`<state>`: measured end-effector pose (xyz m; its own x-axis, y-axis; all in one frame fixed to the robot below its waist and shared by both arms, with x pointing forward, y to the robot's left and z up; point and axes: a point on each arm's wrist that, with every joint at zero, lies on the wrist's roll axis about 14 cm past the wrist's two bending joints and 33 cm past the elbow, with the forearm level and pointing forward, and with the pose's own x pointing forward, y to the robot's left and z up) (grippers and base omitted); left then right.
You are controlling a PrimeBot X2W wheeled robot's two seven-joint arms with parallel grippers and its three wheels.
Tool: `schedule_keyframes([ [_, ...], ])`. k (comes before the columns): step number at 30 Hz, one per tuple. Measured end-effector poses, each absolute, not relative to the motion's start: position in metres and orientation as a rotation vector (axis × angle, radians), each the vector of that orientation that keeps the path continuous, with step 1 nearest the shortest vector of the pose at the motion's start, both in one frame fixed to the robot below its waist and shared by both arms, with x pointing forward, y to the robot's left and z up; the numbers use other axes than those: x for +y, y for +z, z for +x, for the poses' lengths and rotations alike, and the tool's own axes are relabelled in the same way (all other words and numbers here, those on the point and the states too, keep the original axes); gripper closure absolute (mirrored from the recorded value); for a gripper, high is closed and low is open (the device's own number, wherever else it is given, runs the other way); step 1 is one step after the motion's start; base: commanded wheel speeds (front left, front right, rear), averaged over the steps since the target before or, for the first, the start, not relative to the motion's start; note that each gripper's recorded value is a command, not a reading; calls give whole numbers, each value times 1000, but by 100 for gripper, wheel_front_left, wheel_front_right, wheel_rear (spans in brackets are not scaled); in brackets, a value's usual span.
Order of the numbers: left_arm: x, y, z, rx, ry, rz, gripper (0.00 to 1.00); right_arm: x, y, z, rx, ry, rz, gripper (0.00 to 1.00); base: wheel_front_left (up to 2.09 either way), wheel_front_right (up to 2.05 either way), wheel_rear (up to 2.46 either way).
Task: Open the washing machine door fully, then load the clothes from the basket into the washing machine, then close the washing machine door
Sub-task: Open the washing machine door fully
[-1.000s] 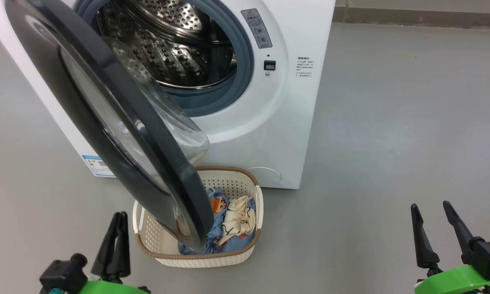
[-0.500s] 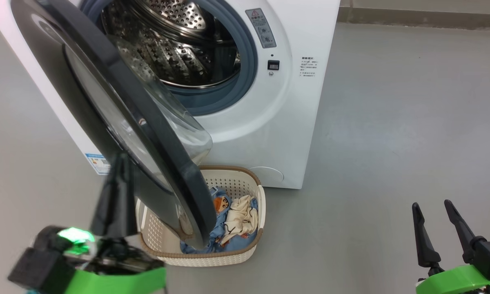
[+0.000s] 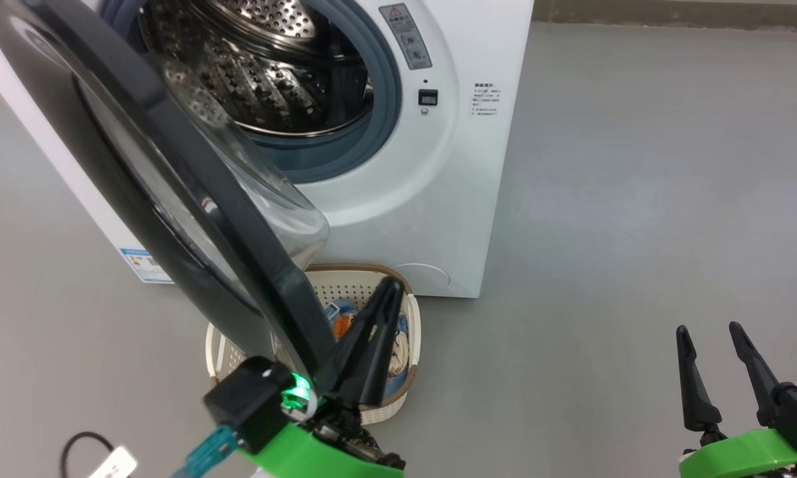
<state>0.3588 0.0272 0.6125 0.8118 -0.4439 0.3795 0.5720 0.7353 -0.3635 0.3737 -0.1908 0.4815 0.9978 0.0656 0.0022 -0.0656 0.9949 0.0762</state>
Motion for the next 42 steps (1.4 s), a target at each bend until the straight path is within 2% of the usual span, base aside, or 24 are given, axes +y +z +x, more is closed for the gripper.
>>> schedule_keyframes([
  [11,26,550,382,-84,-516,-499,100,-194,478,373,10,54,79,0,0,0,0],
  [21,50,533,395,-47,-416,-486,100,-190,477,376,12,66,80,0,0,0,0],
  [42,73,530,394,-54,-327,-512,100,-172,482,385,-1,121,81,0,0,0,0],
])
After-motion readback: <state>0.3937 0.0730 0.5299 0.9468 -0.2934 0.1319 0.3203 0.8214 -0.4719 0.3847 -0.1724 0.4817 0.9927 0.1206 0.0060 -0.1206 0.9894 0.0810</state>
